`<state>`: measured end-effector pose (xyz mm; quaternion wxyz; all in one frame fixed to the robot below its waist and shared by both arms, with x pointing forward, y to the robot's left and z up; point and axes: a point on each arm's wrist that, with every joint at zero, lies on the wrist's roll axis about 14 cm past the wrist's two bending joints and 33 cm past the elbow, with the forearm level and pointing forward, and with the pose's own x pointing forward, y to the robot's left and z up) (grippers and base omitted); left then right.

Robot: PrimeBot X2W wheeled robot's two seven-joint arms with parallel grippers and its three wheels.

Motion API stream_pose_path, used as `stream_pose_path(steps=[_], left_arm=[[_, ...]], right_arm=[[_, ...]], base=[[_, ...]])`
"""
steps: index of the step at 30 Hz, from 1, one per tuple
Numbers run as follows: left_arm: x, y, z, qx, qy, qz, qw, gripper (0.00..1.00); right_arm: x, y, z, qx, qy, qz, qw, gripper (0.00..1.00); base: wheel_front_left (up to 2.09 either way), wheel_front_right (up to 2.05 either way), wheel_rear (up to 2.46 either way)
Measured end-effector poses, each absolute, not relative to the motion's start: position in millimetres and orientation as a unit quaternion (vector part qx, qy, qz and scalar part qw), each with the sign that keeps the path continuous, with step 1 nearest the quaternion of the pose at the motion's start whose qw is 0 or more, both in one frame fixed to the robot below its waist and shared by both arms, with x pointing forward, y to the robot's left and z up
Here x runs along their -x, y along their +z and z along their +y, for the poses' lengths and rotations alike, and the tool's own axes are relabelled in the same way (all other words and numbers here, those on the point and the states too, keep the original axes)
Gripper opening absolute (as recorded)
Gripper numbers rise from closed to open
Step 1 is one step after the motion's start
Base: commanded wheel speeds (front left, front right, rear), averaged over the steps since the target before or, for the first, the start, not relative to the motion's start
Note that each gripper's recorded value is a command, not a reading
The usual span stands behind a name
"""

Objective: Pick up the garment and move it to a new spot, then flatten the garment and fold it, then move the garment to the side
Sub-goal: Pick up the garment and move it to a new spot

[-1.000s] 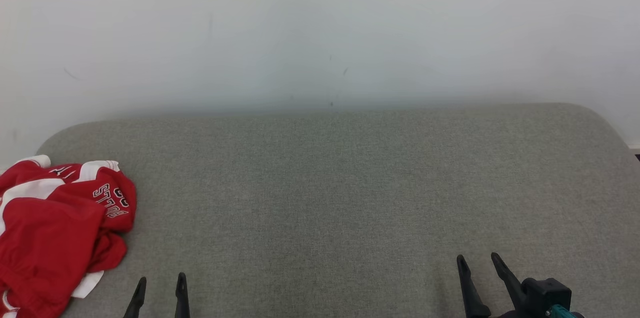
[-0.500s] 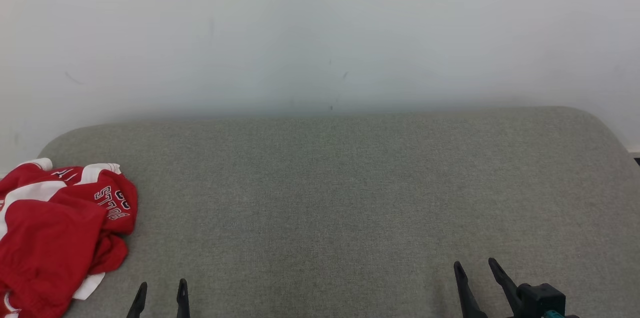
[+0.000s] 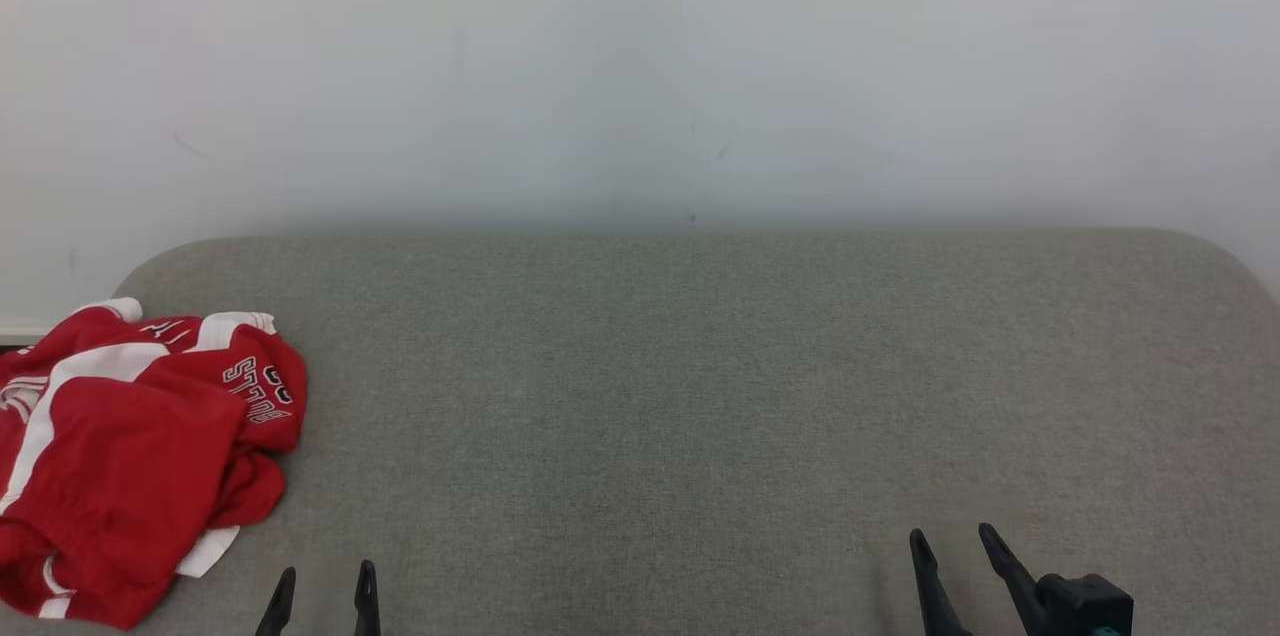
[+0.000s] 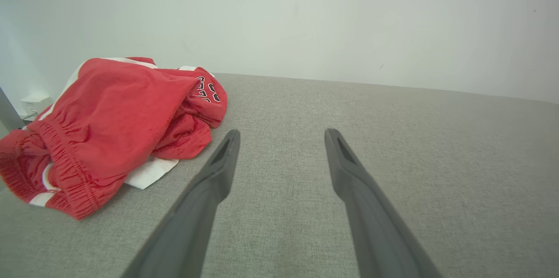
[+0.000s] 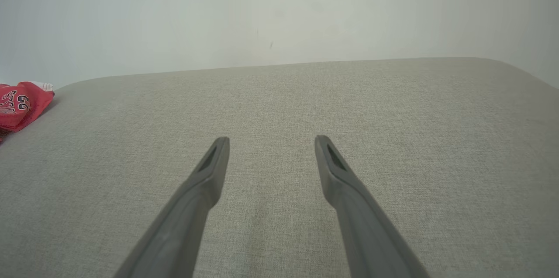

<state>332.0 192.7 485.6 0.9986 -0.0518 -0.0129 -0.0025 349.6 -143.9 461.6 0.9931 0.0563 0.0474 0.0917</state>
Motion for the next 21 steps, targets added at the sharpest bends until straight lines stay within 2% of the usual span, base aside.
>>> stream_pose_path(steps=[21], left_arm=[[-270.9, 479.9, 270.6, 0.053, 0.129, -0.02, 0.99, 1.0]], right_arm=[[-361.4, 458.0, -54.6, -0.055, 0.215, 0.063, 0.973, 1.0]], base=[[0.0, 0.0, 0.0]])
